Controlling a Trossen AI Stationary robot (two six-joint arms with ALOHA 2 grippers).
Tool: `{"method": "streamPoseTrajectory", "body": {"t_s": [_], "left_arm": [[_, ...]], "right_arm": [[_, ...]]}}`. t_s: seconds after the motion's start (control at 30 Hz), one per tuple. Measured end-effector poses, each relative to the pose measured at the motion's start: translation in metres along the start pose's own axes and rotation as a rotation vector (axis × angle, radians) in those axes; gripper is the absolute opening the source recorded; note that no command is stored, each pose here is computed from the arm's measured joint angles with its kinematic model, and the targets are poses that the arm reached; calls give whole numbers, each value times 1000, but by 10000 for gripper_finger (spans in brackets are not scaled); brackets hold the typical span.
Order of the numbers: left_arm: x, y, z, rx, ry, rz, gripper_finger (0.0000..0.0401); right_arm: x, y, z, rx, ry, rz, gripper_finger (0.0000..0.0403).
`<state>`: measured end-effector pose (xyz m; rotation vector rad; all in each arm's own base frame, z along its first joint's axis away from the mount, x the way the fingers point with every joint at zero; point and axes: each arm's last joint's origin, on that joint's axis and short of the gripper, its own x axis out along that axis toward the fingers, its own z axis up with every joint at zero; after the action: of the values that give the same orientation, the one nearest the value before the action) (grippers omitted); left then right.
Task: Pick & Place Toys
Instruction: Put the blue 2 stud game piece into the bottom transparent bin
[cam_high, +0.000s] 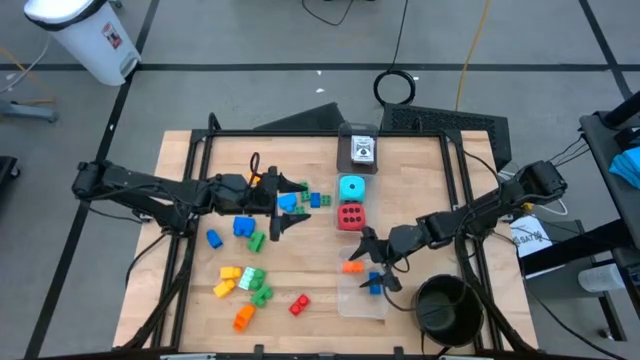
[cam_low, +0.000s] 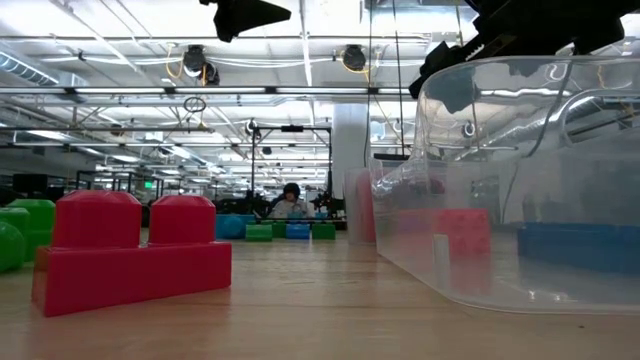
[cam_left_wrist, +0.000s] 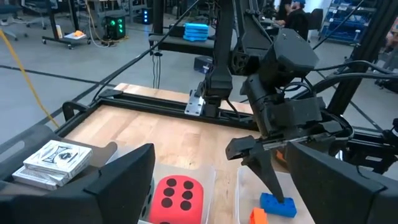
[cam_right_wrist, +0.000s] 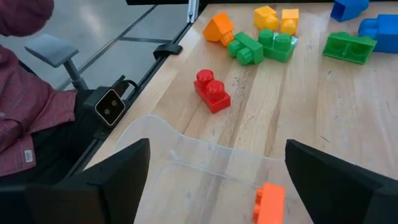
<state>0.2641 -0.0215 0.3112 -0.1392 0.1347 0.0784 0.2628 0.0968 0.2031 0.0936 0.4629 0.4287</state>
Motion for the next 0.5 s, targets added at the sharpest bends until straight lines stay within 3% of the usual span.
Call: {"method": "streamPoseTrajectory", "body": {"t_s": [0.1,0.2,0.27,0.37,0.5], "left_arm": [[0,-1,5,-56,-51,-22,365],[-1,-3,-1,-168,25,-47,370],[-1,-4,-14,-184,153,-44,372],[-6,-4,-32,-59,337,-43,369],[-23,3,-62,-6,685,70,360]], "right_arm": [[0,-1,0,4,-1,-5,339],[0,-1,0,6,-1,-5,339],[0,-1,0,7,-1,-5,339],[0,-2,0,7,3,-5,339],[0,-1,0,7,1,-5,339]]}}
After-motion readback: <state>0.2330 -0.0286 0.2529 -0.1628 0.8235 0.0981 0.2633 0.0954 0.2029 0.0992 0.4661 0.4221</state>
